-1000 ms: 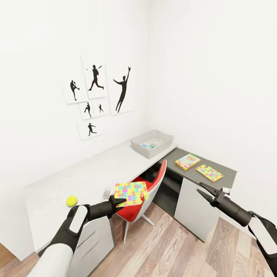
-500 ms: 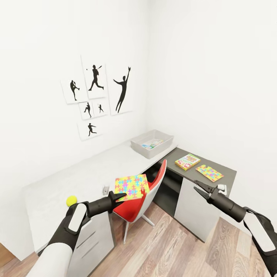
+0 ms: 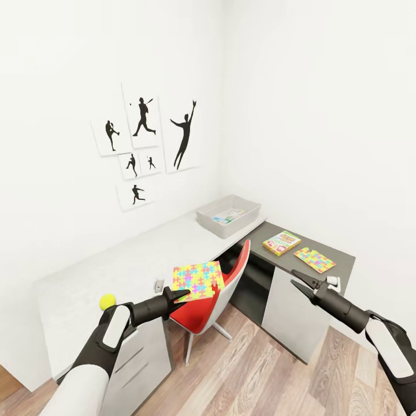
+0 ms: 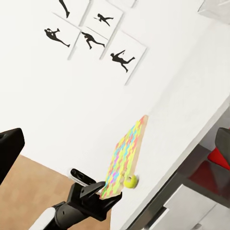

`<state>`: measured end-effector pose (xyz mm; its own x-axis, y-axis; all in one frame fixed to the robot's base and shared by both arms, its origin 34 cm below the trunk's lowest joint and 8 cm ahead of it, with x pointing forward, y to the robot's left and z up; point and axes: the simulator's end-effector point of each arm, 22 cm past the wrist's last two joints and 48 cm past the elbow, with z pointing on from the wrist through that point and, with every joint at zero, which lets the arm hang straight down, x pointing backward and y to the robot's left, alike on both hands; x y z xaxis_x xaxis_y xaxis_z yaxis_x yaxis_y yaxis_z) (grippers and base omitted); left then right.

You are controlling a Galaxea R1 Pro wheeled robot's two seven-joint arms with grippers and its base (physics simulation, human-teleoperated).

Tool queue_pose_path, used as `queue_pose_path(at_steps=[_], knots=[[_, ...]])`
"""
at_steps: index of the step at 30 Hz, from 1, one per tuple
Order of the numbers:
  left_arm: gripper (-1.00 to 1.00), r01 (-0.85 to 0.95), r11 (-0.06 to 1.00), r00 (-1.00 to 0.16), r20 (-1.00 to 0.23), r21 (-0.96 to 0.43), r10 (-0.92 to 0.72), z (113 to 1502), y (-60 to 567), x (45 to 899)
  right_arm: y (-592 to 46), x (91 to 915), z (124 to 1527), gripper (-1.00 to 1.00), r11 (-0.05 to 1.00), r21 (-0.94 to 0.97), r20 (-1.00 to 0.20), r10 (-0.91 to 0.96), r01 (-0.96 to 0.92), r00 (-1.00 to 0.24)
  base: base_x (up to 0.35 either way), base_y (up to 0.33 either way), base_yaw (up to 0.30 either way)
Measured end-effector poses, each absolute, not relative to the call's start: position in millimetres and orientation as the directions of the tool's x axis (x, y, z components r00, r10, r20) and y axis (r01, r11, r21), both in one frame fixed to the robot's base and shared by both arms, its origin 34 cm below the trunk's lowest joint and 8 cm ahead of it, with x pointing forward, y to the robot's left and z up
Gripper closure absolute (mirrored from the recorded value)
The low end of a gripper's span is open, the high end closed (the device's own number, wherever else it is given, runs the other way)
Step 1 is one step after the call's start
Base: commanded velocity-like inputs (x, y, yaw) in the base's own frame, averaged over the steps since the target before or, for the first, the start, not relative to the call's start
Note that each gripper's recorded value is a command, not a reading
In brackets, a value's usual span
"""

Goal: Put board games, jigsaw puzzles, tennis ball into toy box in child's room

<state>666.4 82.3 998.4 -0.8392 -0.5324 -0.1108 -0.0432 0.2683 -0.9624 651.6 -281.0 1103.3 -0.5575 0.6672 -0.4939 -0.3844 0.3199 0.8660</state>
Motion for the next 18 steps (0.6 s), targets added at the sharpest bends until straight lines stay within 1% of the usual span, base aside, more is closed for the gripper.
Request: queue_pose_path(at_steps=[18], knots=[[1.0, -0.024, 0.257, -0.834, -0.122, -0.966, -0.538, 1006.2, 84.2, 668.9, -279.9, 651.6, 1104.5, -1.0, 0.319, 0.864, -0.496, 0.667, -0.389, -0.556, 0.0, 0.0, 0.0]])
